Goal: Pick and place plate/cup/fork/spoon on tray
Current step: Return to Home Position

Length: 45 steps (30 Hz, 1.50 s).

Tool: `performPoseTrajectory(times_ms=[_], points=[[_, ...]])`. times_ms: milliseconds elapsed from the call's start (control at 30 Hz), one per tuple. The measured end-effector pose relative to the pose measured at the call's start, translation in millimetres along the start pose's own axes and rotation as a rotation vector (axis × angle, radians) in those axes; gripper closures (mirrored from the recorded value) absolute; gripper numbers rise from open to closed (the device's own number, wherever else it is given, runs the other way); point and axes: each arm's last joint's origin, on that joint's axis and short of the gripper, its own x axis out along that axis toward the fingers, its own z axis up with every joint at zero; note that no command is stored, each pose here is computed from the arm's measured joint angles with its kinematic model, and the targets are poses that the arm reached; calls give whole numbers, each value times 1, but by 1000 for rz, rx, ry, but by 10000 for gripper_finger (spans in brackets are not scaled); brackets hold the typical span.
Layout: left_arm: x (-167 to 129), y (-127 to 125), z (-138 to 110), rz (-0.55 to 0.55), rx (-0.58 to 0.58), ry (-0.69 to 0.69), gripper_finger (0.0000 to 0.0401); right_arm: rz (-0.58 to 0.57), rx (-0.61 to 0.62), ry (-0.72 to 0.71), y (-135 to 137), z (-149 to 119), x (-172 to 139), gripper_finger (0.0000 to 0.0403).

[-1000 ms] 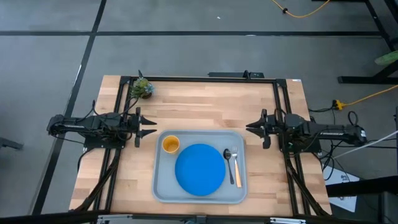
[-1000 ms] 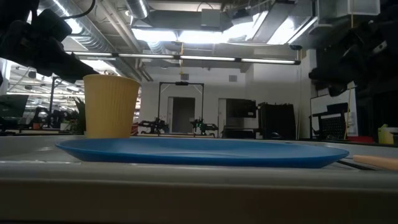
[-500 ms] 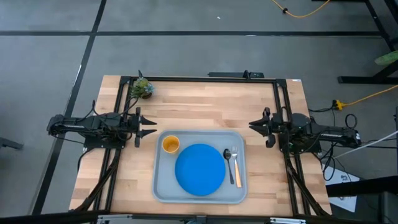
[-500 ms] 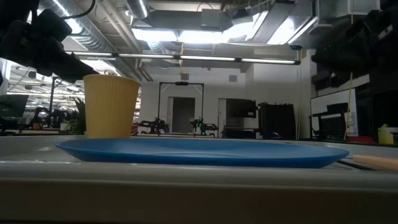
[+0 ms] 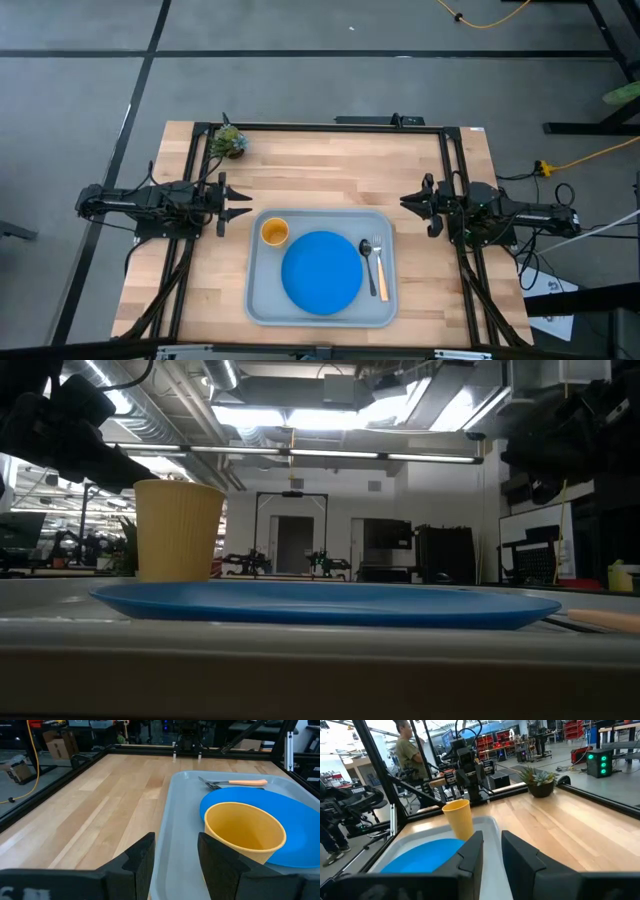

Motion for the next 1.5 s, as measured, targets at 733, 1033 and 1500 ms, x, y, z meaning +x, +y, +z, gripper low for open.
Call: performPoseTrajectory(times_ms=[733,1033,1500], points=[[0,0,0,0,0,0,258,7,0,-11,1,1,-1,328],[0,0,0,1,0,2,258,7,1,-11,1,1,-1,328],[0,0,0,1,0,3,258,7,2,-10,1,1,-1,328]])
